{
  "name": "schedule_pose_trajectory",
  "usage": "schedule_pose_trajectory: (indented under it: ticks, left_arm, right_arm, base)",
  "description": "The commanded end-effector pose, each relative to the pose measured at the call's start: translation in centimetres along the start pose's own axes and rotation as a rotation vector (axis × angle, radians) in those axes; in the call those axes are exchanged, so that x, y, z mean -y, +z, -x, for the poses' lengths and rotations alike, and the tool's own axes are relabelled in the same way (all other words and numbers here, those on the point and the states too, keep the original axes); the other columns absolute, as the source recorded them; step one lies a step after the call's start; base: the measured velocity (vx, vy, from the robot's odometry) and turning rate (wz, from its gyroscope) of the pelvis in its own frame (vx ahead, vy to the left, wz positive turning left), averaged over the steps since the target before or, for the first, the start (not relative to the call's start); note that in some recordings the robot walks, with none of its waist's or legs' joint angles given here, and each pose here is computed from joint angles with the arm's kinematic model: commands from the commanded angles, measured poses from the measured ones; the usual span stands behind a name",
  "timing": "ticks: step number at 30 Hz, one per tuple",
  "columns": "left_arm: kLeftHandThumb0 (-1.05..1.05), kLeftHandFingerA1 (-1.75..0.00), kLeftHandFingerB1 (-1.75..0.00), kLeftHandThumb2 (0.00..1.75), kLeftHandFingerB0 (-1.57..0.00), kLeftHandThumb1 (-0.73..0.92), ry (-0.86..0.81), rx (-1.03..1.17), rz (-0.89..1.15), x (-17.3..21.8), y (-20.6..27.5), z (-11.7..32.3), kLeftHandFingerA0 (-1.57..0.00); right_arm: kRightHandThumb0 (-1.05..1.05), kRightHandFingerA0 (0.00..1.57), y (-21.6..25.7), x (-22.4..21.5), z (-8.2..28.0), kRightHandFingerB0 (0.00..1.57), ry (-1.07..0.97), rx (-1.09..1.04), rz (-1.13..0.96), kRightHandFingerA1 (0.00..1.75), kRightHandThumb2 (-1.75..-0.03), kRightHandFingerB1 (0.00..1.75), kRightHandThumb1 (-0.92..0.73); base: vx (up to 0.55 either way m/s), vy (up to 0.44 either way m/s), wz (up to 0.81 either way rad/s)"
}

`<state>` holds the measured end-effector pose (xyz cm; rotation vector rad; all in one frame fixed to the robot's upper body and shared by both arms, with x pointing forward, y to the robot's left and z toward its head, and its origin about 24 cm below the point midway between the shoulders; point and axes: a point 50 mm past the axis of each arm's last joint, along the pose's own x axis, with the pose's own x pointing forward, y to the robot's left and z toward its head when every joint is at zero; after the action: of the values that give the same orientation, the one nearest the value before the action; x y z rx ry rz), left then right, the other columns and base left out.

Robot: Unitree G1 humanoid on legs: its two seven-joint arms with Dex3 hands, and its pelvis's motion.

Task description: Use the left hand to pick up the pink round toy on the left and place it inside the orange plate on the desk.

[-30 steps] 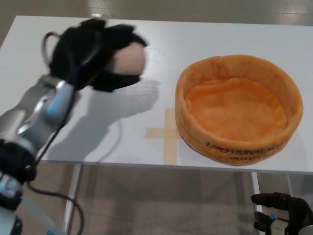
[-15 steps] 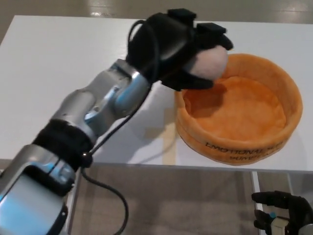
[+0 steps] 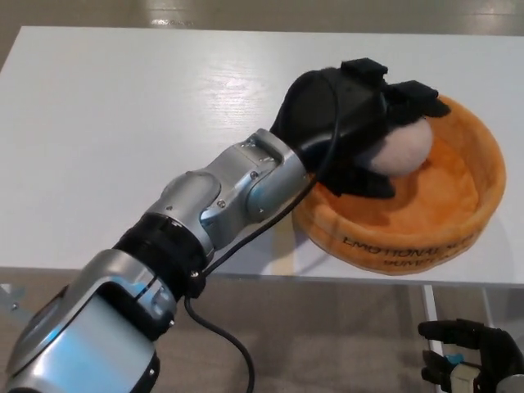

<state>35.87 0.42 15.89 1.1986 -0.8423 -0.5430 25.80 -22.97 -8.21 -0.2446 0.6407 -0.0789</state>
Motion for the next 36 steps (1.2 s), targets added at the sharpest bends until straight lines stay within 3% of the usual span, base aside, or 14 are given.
schedule_pose_trajectory:
  ticks: [1,9,23,24,25,26,28,29,30,32,33,34,36]
  left_arm:
    - [-0.90,0.00,-0.10,0.94,-0.01,0.50,-0.301,-0.127,0.033,2.2,-1.5,0.8,0.00]
    - [-0.93,0.00,-0.05,0.96,0.00,0.52,-0.263,-0.105,0.042,0.8,-1.7,0.9,0.00]
    - [-0.75,-0.01,-0.13,0.82,-0.03,0.44,0.176,0.243,0.184,-12.0,2.9,6.2,0.00]
    - [-0.53,-0.29,-0.29,0.53,-0.11,0.42,0.268,0.303,0.206,-13.7,3.8,7.8,-0.07]
    - [-0.53,-0.29,-0.29,0.53,-0.11,0.42,0.290,0.318,0.212,-14.0,4.0,8.3,-0.07]
    - [-0.27,-0.50,-0.48,0.80,0.00,0.22,0.315,0.335,0.213,-14.4,4.3,8.8,-0.01]
    - [-0.27,-0.50,-0.48,0.80,0.00,0.22,0.325,0.341,0.212,-14.5,4.4,9.1,-0.01]
    - [-0.21,-0.39,-0.32,0.54,-0.33,0.48,0.368,0.388,0.277,-15.3,4.7,10.9,-0.37]
    - [-0.22,-0.45,-0.38,0.58,-0.52,0.63,0.378,0.397,0.312,-15.6,4.8,12.0,-0.60]
    - [-0.22,-0.45,-0.38,0.58,-0.52,0.63,0.382,0.402,0.334,-15.7,4.9,12.7,-0.60]
    - [-0.20,-0.47,-0.44,0.60,-0.61,0.69,0.374,0.403,0.401,-15.7,4.9,13.6,-0.69]
    - [-0.23,-0.48,-0.46,0.61,-0.80,0.70,0.357,0.405,0.481,-15.0,4.7,14.4,-0.82]
    - [-0.23,-0.48,-0.46,0.61,-0.80,0.70,0.340,0.406,0.572,-14.3,4.6,15.4,-0.82]
  right_arm:
    - [-0.20,0.82,-0.6,-0.2,0.2,0.72,0.005,-0.020,-0.017,0.57,-0.58,0.52,-0.61]
    - [-0.22,0.81,-0.6,-0.4,0.1,0.71,0.012,-0.025,-0.009,0.57,-0.58,0.52,-0.61]
    - [-0.20,0.79,-0.7,-0.2,0.2,0.71,0.009,-0.024,-0.013,0.55,-0.58,0.51,-0.62]
    - [-0.21,0.80,-0.6,-0.2,0.2,0.71,0.008,-0.022,-0.012,0.56,-0.58,0.52,-0.62]
    - [-0.21,0.80,-0.6,-0.2,0.2,0.71,0.008,-0.021,-0.012,0.56,-0.58,0.52,-0.62]
    - [-0.20,0.80,-0.7,-0.2,0.2,0.72,0.008,-0.021,-0.012,0.56,-0.58,0.53,-0.62]
    - [-0.20,0.80,-0.7,-0.2,0.2,0.72,0.009,-0.022,-0.012,0.56,-0.58,0.53,-0.62]
    - [-0.21,0.81,-0.6,-0.2,0.2,0.72,0.010,-0.021,-0.013,0.57,-0.57,0.52,-0.61]
    - [-0.21,0.80,-0.6,-0.2,0.2,0.72,0.008,-0.021,-0.017,0.57,-0.57,0.52,-0.61]
    - [-0.21,0.80,-0.6,-0.1,0.2,0.72,0.007,-0.021,-0.019,0.57,-0.57,0.52,-0.61]
    - [-0.21,0.80,-0.7,0.0,0.2,0.72,0.004,-0.024,-0.016,0.56,-0.58,0.52,-0.61]
    - [-0.21,0.79,-0.7,0.1,0.2,0.71,0.003,-0.025,-0.012,0.55,-0.58,0.52,-0.62]
    - [-0.21,0.79,-0.7,0.1,0.2,0.71,0.003,-0.026,-0.010,0.55,-0.58,0.52,-0.62]
  base:
    - [0.00,0.000,0.00]
    - [0.00,0.000,0.00]
    - [0.00,0.000,0.00]
    - [0.00,0.000,0.00]
    - [0.00,0.000,0.00]
    - [0.00,0.000,0.00]
    - [0.00,0.000,0.00]
    - [0.00,0.000,0.00]
    - [0.00,0.000,0.00]
    - [0.00,0.000,0.00]
    - [0.00,0.000,0.00]
    - [0.00,0.000,0.00]
    - [0.00,0.000,0.00]
